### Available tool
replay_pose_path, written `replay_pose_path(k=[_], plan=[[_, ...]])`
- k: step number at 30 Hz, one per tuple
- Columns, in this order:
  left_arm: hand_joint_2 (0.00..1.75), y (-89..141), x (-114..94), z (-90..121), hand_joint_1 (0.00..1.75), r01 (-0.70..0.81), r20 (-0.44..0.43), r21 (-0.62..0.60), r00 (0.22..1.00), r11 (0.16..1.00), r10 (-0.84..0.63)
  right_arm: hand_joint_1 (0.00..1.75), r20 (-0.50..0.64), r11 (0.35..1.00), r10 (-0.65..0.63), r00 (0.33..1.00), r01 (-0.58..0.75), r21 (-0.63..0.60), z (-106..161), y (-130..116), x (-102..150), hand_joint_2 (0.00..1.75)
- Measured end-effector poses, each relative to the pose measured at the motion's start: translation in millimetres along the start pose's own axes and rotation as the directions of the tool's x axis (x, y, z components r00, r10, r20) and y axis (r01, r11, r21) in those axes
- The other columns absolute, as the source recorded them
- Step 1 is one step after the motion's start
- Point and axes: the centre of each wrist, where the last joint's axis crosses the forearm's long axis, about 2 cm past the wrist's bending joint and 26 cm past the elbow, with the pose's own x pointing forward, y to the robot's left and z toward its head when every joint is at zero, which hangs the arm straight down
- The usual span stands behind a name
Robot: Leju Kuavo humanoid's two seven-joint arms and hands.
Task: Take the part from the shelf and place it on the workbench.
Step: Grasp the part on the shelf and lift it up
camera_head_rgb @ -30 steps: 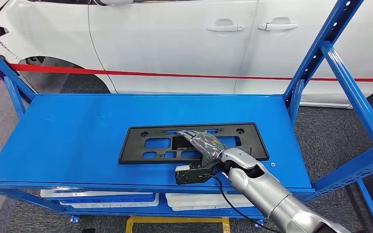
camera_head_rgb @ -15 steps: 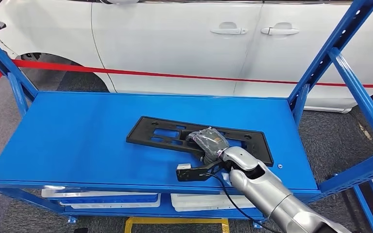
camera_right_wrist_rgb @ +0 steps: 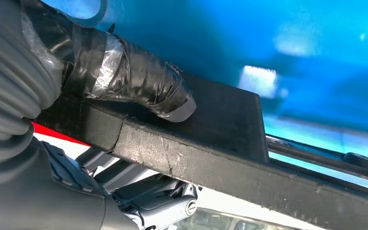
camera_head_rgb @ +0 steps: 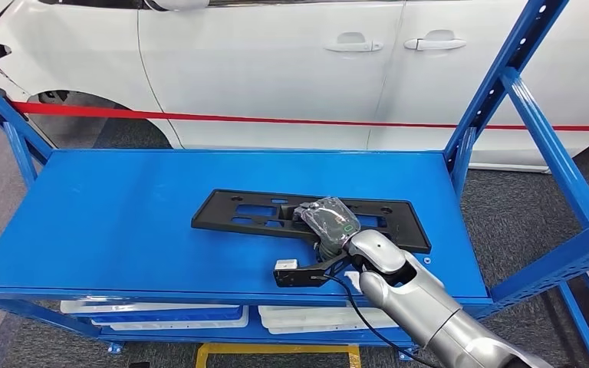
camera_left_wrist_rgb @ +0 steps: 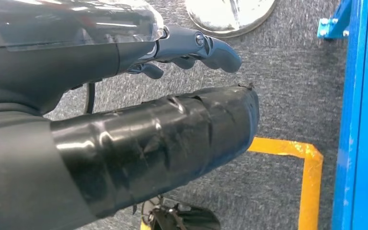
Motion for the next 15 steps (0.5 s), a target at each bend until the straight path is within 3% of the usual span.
replay_pose_path(k=[7, 15], plan=[[0.00, 1.1, -0.1, -0.4, 0.00, 0.000, 0.000, 0.002, 1.000, 1.000, 0.000, 1.74, -0.004, 1.000, 0.009, 1.000, -0.009, -0.002, 0.9, 1.1, 0.5, 1.75], [0.00, 0.7, 0.1, -0.4, 0.00, -0.001, -0.001, 0.004, 1.000, 1.000, 0.001, 1.74, -0.014, 0.983, 0.171, 0.985, -0.171, -0.059, 0.9, -4.3, 15.4, 1.75]])
